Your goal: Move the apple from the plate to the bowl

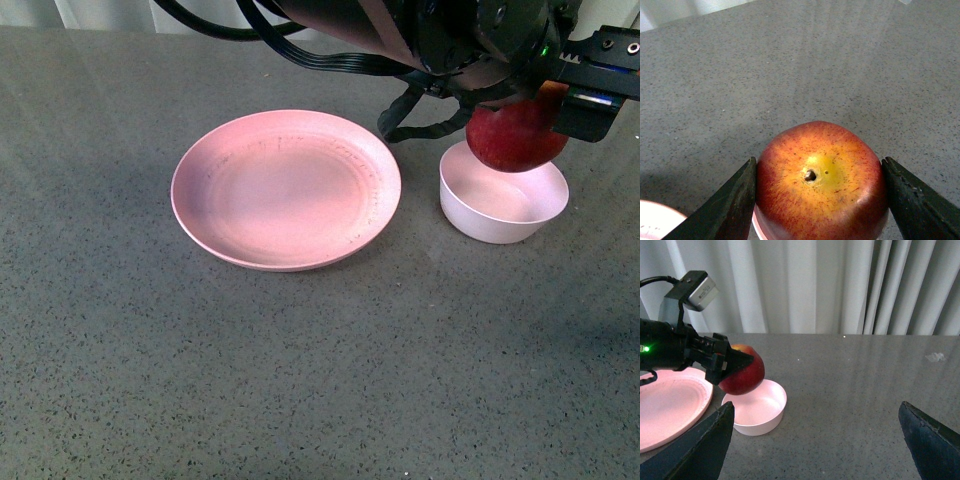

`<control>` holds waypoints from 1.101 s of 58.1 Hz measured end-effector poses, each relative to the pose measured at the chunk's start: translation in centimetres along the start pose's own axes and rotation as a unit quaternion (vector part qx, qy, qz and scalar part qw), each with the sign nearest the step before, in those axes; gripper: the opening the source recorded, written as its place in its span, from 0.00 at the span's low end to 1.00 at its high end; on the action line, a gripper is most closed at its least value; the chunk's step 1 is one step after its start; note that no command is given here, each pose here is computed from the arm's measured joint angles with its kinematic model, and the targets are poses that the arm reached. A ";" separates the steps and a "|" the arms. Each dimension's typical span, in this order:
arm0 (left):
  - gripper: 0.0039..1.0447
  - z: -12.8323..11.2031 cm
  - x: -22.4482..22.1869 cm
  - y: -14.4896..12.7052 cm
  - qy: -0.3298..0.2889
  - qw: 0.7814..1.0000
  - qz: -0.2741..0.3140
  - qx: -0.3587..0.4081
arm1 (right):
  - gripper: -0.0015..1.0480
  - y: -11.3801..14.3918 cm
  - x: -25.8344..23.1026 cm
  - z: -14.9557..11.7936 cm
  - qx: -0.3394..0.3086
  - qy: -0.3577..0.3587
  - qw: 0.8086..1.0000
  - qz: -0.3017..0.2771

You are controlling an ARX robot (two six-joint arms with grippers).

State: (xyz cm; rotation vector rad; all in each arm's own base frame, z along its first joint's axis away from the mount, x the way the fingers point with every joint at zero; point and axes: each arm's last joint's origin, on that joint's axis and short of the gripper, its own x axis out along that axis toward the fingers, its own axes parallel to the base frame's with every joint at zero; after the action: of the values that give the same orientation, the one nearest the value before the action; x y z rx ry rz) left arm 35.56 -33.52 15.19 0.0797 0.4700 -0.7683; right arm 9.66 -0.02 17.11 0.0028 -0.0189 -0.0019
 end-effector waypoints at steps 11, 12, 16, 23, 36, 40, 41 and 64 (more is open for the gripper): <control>0.62 -0.4 0.5 0.1 0.003 1.000 0.005 0.000 | 0.91 0.0 0.0 0.0 0.000 0.000 1.000 0.000; 0.62 -0.3 0.5 0.1 0.003 1.000 0.005 0.000 | 0.91 0.0 0.0 0.0 0.000 0.000 1.000 0.000; 0.62 -0.3 0.7 0.2 0.002 1.000 0.007 0.000 | 0.91 0.0 0.0 0.0 0.000 0.000 1.000 0.000; 0.62 -0.1 1.1 0.3 0.000 1.000 0.013 -0.001 | 0.91 0.0 0.0 0.0 0.000 0.000 1.000 0.000; 0.62 -0.2 1.5 0.4 0.004 1.000 0.014 -0.001 | 0.91 0.0 0.0 0.0 0.000 0.000 1.000 0.000; 0.62 -0.4 1.5 0.4 0.007 1.000 0.015 -0.001 | 0.91 0.0 0.0 0.0 0.000 0.000 1.000 0.000; 0.62 -0.5 1.6 0.4 0.008 1.000 0.015 -0.001 | 0.91 0.0 0.0 0.0 0.000 0.000 1.000 0.000; 0.62 -0.8 1.6 0.5 0.012 1.000 0.013 0.002 | 0.91 0.0 0.0 0.0 0.000 0.000 1.000 0.000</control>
State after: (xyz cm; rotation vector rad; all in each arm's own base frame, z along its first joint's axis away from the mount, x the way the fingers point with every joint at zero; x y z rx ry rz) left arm 36.64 -34.01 13.70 0.0994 0.4901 -0.7437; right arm 9.66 -0.02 17.11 0.0028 -0.0189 -0.0019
